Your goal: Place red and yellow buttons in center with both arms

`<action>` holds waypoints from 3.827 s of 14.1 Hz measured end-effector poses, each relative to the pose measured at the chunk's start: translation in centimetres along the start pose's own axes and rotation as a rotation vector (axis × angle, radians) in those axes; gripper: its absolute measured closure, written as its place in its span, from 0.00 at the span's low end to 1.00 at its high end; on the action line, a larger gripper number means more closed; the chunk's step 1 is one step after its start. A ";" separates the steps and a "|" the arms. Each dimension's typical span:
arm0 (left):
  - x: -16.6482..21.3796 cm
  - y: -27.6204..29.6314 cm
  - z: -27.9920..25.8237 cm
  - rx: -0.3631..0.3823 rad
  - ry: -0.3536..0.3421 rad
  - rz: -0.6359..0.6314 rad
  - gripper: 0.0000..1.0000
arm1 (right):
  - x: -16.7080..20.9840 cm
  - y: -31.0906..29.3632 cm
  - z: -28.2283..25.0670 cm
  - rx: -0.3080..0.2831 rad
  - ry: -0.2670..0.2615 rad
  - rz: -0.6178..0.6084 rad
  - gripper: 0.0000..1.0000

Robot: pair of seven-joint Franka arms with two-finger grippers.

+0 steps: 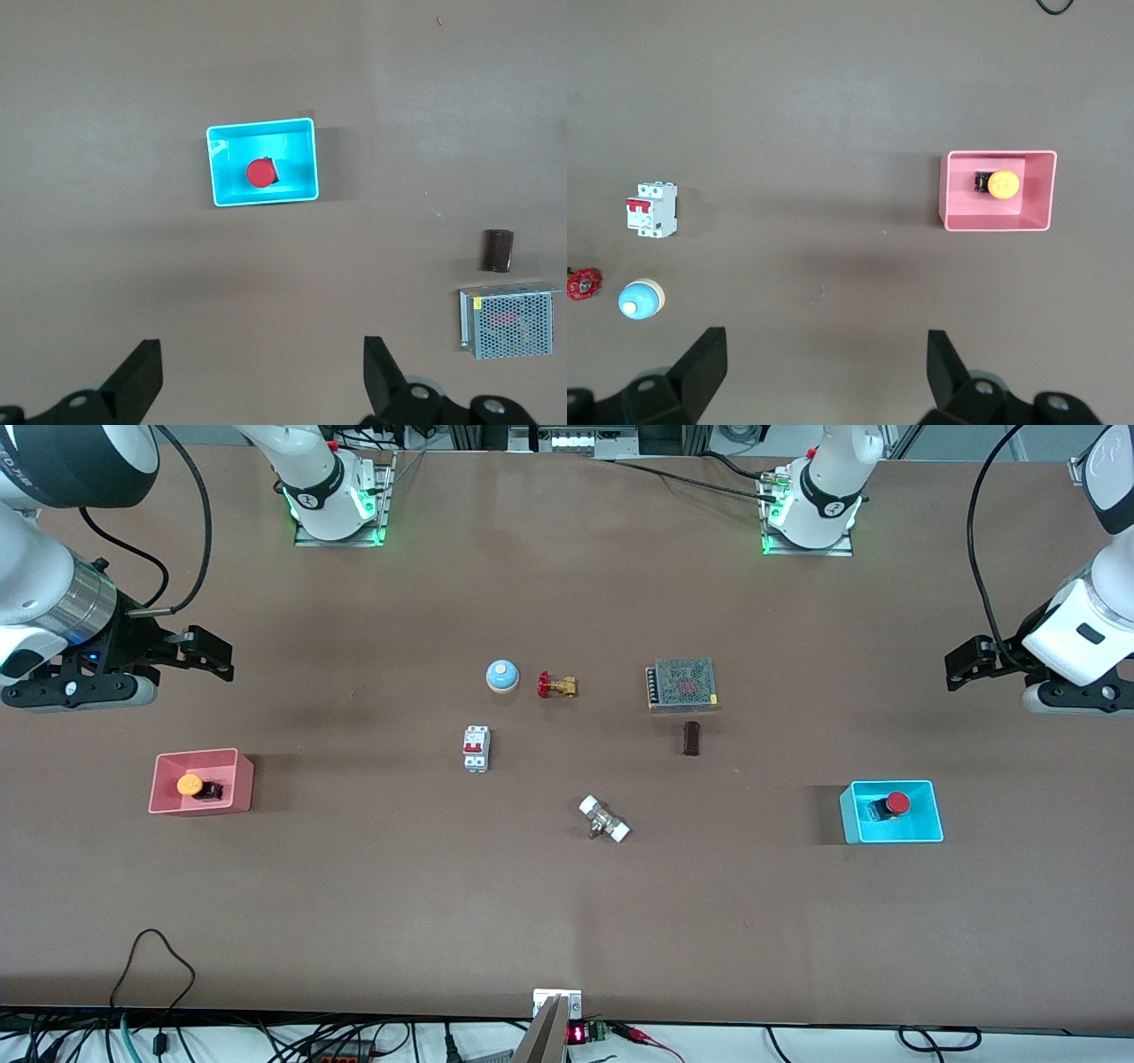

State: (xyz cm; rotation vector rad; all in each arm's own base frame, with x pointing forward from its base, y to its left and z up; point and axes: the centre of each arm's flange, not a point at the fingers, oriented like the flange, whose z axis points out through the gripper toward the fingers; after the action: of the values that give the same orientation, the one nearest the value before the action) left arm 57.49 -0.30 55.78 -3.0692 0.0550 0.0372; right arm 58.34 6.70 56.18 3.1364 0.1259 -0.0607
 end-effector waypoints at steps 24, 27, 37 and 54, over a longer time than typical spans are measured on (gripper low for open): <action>8.5 -0.4 9.7 -0.010 -0.088 -0.002 0.00 | 1.6 12.3 17.4 -0.078 0.069 -0.105 0.00; 10.1 -2.1 16.7 -0.015 -0.106 -0.022 0.00 | 2.6 16.0 21.5 -0.084 0.110 -0.142 0.00; 7.9 -3.3 30.6 -0.023 0.110 -0.012 0.00 | 3.0 19.7 29.9 -0.025 0.117 -0.171 0.00; 7.8 -3.3 34.1 -0.028 0.145 -0.002 0.64 | 3.5 20.3 33.2 -0.035 0.152 -0.200 0.04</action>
State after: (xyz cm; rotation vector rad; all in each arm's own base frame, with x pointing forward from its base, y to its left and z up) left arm 64.63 5.18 21.83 -3.0950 0.0601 -0.1861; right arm 62.14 -13.41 22.92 3.0785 0.4357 0.1780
